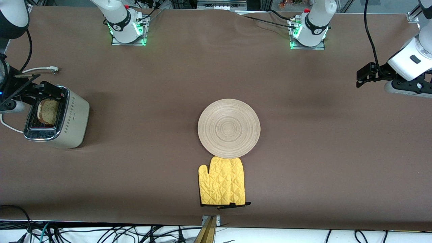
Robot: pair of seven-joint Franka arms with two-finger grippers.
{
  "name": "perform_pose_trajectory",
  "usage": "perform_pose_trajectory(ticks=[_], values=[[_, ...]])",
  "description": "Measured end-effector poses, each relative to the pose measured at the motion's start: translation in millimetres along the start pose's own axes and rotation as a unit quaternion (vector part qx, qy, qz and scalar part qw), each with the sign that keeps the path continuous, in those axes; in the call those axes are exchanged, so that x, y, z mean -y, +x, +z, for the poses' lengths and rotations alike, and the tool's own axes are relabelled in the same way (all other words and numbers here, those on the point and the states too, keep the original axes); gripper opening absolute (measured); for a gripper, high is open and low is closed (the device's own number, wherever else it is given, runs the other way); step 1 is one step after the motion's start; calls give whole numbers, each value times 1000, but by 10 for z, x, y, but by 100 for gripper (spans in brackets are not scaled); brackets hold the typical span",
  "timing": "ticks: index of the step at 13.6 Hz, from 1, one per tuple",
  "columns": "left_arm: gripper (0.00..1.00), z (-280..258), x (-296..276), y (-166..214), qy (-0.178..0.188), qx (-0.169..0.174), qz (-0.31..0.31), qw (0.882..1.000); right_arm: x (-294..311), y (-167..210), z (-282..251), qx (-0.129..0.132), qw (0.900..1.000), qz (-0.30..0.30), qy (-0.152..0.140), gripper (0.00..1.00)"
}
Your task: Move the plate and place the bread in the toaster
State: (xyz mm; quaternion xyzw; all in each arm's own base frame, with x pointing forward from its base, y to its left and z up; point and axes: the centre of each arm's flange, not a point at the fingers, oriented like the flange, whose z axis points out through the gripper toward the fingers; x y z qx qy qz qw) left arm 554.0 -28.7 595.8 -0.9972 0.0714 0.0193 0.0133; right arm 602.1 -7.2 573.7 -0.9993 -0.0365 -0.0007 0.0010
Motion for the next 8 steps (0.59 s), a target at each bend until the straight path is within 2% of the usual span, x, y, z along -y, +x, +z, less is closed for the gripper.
perform_pose_trajectory(ticks=[8], values=[[100, 0, -8, 1, 0, 0, 1, 1000, -19, -13, 30, 16, 1000, 1, -13, 100]])
